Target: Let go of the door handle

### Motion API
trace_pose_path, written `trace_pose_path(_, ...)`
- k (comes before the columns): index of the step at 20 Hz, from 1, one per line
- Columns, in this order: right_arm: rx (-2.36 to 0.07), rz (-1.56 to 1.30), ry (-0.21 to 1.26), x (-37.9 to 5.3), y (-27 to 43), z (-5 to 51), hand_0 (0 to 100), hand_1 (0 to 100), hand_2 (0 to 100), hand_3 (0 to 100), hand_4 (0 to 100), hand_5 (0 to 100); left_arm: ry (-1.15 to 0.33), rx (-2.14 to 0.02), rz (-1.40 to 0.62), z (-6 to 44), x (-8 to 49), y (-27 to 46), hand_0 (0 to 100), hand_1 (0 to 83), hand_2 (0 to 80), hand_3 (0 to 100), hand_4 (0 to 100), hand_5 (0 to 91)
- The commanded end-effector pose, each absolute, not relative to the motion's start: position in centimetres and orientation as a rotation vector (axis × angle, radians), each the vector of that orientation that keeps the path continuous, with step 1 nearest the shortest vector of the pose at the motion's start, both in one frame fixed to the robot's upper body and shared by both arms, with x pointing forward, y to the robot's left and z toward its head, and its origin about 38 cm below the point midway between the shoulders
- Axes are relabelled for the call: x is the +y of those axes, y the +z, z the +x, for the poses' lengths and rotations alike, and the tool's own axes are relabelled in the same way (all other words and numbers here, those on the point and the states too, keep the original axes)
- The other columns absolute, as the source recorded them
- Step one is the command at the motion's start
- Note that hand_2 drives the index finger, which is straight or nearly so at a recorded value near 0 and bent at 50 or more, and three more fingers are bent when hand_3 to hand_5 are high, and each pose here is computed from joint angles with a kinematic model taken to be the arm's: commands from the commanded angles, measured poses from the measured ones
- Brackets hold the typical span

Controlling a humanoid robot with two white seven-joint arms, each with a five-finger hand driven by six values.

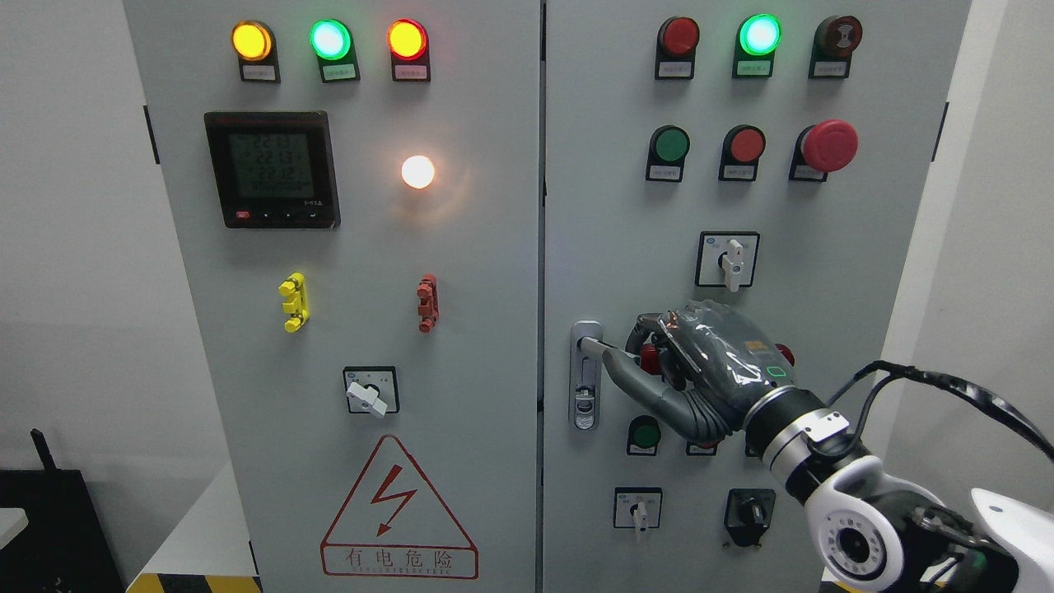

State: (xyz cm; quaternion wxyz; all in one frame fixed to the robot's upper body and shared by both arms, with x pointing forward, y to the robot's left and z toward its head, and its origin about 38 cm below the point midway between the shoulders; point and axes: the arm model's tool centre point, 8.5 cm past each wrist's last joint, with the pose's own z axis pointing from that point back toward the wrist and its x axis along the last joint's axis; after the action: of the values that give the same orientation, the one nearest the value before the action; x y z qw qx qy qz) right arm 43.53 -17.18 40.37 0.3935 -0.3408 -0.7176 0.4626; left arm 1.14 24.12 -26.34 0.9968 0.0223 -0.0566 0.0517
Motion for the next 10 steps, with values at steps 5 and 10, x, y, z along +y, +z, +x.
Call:
trace_pose_path(5,-1.820,-0.859,1.177,-17.12,40.22,43.45,43,2,55,100,100,100,0.105,-0.114,0.043,0.22,24.02,-26.39,12,38.9,0.0,0,0,0.0)
trace_pose_path(10,-1.822,-0.862,1.177,-17.12,40.29,43.44,43,2,55,100,100,100,0.105,-0.112,0.043,0.17,24.03,-26.39,12,38.9,0.0,0,0,0.0)
